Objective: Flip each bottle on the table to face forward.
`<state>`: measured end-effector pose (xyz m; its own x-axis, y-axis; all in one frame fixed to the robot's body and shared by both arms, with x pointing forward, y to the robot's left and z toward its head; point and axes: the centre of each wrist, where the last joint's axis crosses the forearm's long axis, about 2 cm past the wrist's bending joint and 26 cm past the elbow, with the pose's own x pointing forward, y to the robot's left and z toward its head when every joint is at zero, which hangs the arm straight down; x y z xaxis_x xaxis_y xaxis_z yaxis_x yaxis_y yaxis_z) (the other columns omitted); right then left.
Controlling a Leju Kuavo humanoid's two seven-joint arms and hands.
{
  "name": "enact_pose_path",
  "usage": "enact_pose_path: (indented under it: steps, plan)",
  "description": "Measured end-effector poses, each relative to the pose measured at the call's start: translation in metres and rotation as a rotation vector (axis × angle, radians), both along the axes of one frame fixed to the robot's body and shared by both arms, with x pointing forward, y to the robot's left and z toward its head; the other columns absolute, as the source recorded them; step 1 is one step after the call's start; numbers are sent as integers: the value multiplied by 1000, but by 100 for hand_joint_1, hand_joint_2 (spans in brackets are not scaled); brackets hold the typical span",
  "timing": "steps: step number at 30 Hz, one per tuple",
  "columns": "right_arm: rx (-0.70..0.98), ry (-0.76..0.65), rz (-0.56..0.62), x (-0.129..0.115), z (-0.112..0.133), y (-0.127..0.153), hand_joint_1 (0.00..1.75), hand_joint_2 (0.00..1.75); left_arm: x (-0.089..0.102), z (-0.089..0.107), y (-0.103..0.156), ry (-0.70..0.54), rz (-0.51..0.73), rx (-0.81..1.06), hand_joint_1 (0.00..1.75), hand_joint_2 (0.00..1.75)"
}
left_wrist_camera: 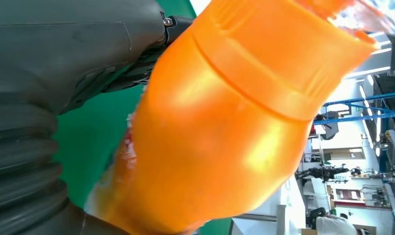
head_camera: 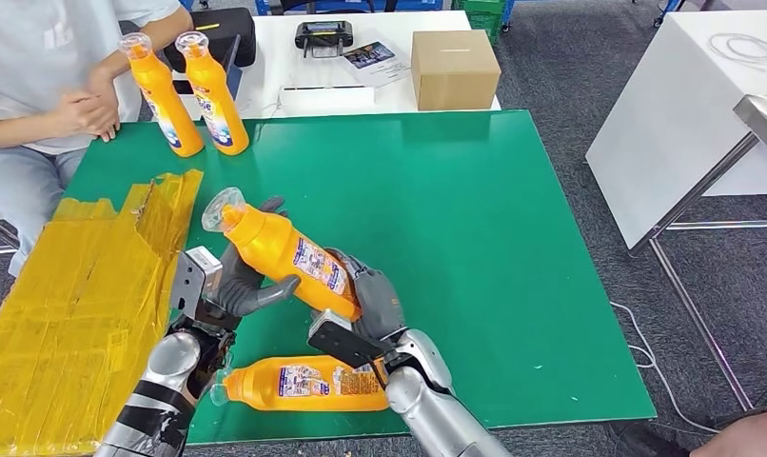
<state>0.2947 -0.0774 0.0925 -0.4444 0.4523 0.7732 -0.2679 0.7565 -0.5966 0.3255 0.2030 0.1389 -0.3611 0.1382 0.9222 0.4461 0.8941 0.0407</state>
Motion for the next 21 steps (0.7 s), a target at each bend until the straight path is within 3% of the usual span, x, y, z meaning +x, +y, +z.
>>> enact_pose_path:
  steps: [5, 9, 10, 14, 21]
  plan:
    - [-29, -2, 41, -3, -2, 12, 175, 175, 2, -1, 0, 11, -3, -8, 0, 175]
    - [-40, -13, 47, -5, -2, 17, 175, 175, 2, -4, 0, 20, -1, -11, 65, 175]
    - [-42, -15, 48, -6, -2, 17, 175, 175, 2, -5, 0, 22, -1, -11, 65, 175]
    - [-45, -18, 54, -7, -3, 19, 175, 175, 2, -7, 0, 28, 3, -12, 175, 175]
    - [-39, -20, 51, -8, -3, 20, 175, 175, 3, -7, 0, 19, 25, -18, 175, 175]
